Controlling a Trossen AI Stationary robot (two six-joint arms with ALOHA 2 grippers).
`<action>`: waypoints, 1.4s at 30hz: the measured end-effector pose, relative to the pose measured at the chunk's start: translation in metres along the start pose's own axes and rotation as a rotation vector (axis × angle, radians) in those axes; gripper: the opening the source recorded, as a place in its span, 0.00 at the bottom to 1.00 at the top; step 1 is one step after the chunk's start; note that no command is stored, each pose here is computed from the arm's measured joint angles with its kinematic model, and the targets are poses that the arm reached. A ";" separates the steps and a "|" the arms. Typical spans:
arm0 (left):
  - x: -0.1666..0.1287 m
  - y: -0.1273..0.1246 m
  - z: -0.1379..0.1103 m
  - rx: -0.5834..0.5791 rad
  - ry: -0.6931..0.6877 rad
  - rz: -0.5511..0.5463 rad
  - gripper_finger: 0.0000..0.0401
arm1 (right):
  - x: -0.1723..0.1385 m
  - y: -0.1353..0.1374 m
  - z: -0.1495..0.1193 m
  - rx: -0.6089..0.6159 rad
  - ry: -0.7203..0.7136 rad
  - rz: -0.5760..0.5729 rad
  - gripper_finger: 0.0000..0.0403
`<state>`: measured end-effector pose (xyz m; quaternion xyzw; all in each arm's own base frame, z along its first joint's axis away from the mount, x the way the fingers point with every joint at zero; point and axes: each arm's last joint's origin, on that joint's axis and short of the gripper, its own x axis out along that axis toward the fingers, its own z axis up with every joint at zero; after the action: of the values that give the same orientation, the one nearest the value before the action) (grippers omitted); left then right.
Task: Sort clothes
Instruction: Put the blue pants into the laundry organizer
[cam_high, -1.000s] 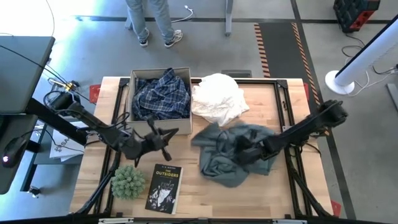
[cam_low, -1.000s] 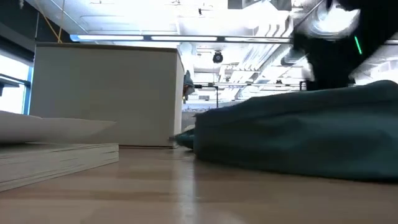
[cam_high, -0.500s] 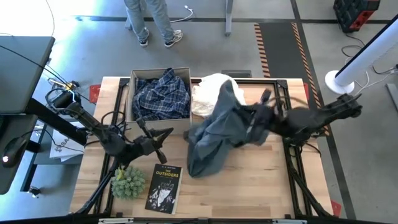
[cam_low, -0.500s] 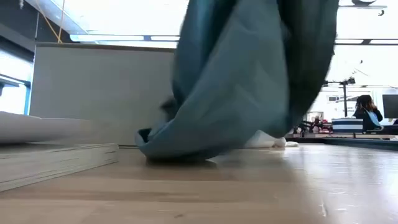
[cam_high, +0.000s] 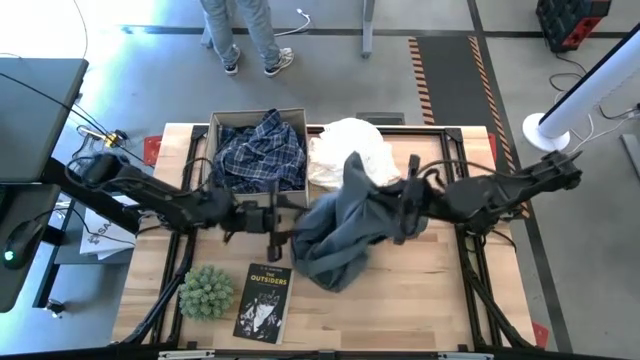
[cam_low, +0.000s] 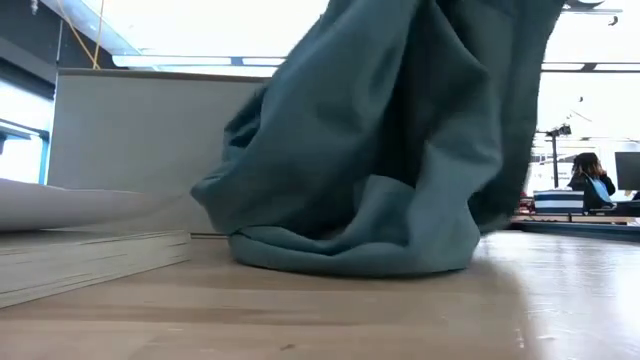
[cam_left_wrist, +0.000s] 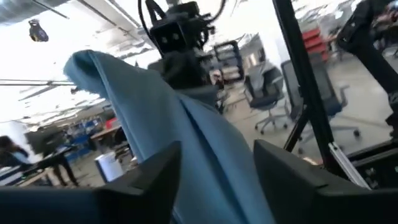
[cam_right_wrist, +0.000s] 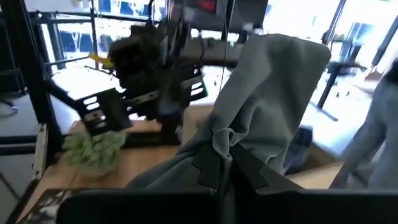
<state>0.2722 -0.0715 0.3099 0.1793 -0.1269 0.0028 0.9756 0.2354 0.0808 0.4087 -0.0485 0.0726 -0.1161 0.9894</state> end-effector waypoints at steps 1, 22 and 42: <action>0.005 0.003 -0.007 -0.012 -0.010 0.000 0.55 | 0.002 0.002 -0.006 0.017 0.011 0.007 0.00; 0.117 -0.035 -0.127 -0.305 0.150 -0.336 0.69 | 0.017 0.019 -0.054 0.040 -0.050 0.182 0.02; 0.076 0.053 0.007 0.072 0.305 0.077 0.01 | -0.039 0.027 0.006 0.075 -0.196 0.366 0.42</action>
<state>0.3415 -0.0272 0.3541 0.2069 0.0159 0.0720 0.9756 0.2046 0.1172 0.4170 -0.0086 -0.0210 0.0681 0.9974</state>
